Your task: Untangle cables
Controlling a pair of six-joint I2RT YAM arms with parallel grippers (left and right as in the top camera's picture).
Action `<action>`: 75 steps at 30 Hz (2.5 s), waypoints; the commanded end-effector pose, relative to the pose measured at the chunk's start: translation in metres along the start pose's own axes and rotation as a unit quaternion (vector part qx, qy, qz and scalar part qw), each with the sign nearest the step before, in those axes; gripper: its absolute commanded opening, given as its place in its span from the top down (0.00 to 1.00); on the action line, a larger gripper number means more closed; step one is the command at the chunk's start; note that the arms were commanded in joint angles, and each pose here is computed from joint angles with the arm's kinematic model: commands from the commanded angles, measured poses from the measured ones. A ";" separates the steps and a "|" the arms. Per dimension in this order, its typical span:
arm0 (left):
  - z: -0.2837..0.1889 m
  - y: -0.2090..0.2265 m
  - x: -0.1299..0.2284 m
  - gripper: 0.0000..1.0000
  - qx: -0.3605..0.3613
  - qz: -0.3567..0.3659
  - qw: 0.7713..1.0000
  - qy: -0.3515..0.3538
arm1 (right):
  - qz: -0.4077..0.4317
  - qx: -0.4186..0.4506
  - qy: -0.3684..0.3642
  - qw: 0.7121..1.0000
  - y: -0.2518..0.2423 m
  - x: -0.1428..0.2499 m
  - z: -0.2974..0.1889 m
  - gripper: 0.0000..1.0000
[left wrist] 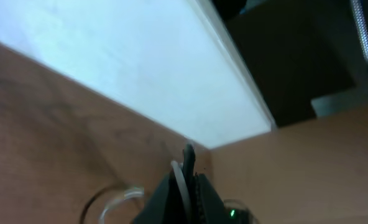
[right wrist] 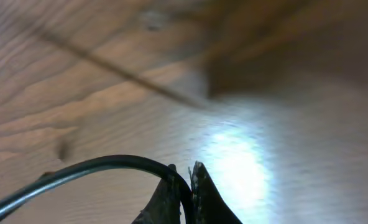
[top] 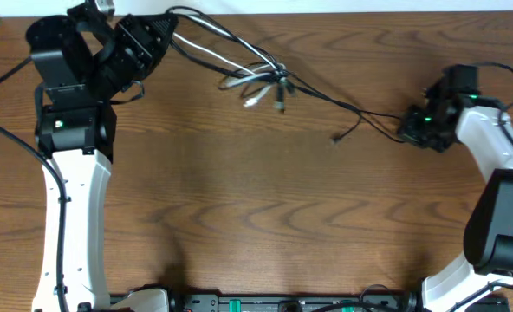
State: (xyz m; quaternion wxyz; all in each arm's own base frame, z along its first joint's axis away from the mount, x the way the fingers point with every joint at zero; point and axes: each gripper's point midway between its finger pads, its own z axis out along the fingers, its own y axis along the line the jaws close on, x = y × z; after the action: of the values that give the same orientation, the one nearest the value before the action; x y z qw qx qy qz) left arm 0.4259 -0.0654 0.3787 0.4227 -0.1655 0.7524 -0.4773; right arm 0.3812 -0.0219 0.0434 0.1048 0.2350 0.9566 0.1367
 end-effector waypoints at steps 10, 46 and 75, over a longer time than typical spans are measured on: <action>-0.010 0.064 0.085 0.92 -0.131 0.126 0.970 0.161 | -0.070 -0.030 0.024 0.997 -0.002 0.008 -0.011 0.94; 0.071 -0.027 0.161 0.93 0.054 0.055 0.966 0.246 | -0.497 -0.281 0.001 0.821 0.242 0.104 -0.069 0.31; 0.057 0.007 0.188 0.93 0.026 0.155 0.941 0.301 | -0.456 -0.354 -0.005 0.816 0.258 0.097 -0.093 0.99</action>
State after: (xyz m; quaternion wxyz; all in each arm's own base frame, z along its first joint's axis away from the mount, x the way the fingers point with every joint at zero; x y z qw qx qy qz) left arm 0.3685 -0.2192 0.2690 0.2212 0.0463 0.8524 -0.4716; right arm 0.3744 0.2088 0.1397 0.1931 -0.2671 0.8833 0.3333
